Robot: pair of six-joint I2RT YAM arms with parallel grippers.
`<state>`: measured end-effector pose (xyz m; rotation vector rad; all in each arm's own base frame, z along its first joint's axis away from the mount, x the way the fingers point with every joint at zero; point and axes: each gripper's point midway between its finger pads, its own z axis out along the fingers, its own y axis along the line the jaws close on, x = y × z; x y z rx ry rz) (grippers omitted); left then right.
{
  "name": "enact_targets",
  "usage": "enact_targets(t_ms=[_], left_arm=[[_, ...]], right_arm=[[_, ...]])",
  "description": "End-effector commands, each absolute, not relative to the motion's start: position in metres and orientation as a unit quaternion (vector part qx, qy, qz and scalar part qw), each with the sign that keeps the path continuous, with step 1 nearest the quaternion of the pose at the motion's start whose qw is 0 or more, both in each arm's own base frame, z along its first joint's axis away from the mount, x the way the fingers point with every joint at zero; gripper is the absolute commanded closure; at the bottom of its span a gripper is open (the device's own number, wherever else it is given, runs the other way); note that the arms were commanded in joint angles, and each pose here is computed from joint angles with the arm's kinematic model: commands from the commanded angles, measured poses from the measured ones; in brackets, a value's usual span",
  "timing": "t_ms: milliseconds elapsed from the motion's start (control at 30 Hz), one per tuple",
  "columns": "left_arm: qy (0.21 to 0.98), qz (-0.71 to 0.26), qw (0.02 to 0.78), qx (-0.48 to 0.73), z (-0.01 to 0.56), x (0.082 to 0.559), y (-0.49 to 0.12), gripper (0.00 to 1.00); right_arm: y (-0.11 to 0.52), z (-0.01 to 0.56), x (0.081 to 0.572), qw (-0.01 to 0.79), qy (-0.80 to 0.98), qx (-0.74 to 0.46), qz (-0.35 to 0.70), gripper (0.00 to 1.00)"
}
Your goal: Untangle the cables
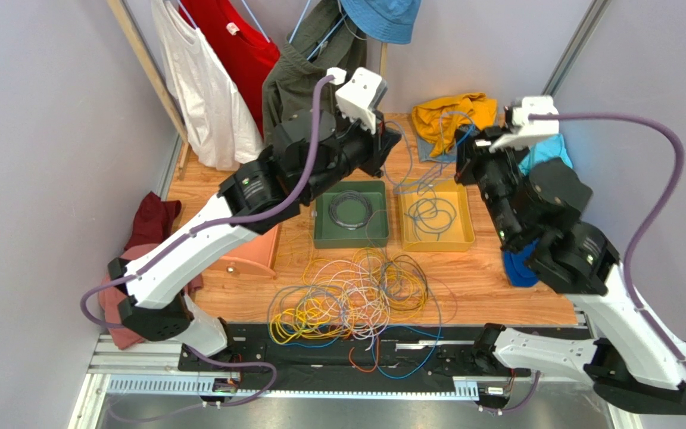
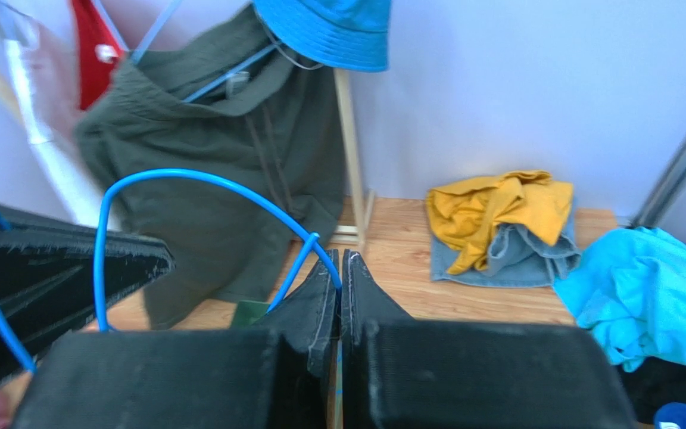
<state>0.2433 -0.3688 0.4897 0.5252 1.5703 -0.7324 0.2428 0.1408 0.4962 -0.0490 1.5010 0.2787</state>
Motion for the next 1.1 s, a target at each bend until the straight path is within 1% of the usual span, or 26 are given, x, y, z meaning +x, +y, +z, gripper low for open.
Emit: enact_targets(t_ms=[0,67,100,167,200,267,300,367,400,467,500,567,633,667,700,767,800,933,1067], left_arm=[[0.667,-0.362,0.618,0.205,0.491,0.269,-0.395,1.00],[0.682,-0.378,0.598,0.188,0.479,0.281,-0.403,1.00],[0.695,-0.374,0.586,0.183,0.462,0.298,-0.409,1.00],[0.703,-0.390,0.568,0.176,0.446,0.309,-0.419,1.00],[0.711,-0.387,0.560,0.172,0.430,0.323,-0.423,1.00],[0.716,-0.400,0.547,0.168,0.415,0.332,-0.432,1.00],[0.725,-0.397,0.538,0.164,0.398,0.345,-0.436,1.00],[0.729,-0.414,0.521,0.161,0.383,0.352,-0.446,1.00],[0.740,-0.410,0.509,0.157,0.364,0.363,-0.450,1.00],[0.741,-0.423,0.497,0.157,0.354,0.370,-0.458,1.00],[0.750,-0.420,0.487,0.157,0.337,0.379,-0.462,1.00],[0.743,-0.432,0.487,0.158,0.335,0.386,-0.469,1.00],[0.746,-0.435,0.478,0.160,0.320,0.394,-0.476,1.00],[0.742,-0.440,0.480,0.160,0.324,0.397,-0.480,1.00],[0.748,-0.437,0.472,0.160,0.310,0.402,-0.485,1.00],[0.749,-0.442,0.466,0.165,0.306,0.403,-0.492,1.00],[0.757,-0.438,0.456,0.165,0.290,0.407,-0.496,1.00],[0.771,-0.436,0.434,0.166,0.260,0.410,-0.504,1.00],[0.783,-0.438,0.411,0.161,0.236,0.410,-0.510,1.00]], right_arm=[[0.135,0.474,0.282,0.704,0.704,-0.020,0.086,1.00],[0.135,0.464,0.296,0.699,0.710,-0.005,0.086,1.00],[0.129,0.454,0.311,0.694,0.716,0.012,0.075,1.00],[0.128,0.433,0.326,0.677,0.730,0.031,0.087,1.00],[0.116,0.426,0.337,0.675,0.732,0.052,0.079,1.00],[0.116,0.405,0.346,0.655,0.747,0.063,0.095,1.00],[0.108,0.397,0.353,0.650,0.751,0.075,0.091,1.00],[0.107,0.375,0.361,0.635,0.763,0.080,0.088,1.00],[0.107,0.370,0.366,0.637,0.761,0.084,0.088,1.00],[0.107,0.350,0.372,0.628,0.768,0.092,0.089,1.00],[0.105,0.347,0.377,0.629,0.766,0.097,0.089,1.00],[0.105,0.337,0.382,0.628,0.767,0.101,0.090,1.00],[0.102,0.323,0.390,0.626,0.768,0.107,0.084,1.00],[0.101,0.318,0.392,0.624,0.770,0.110,0.082,1.00],[0.097,0.309,0.395,0.618,0.773,0.118,0.080,1.00],[0.094,0.290,0.400,0.603,0.785,0.126,0.071,1.00],[0.091,0.280,0.402,0.596,0.790,0.129,0.066,1.00],[0.080,0.233,0.402,0.558,0.818,0.137,0.037,1.00],[0.068,0.208,0.399,0.539,0.828,0.157,0.018,1.00]])
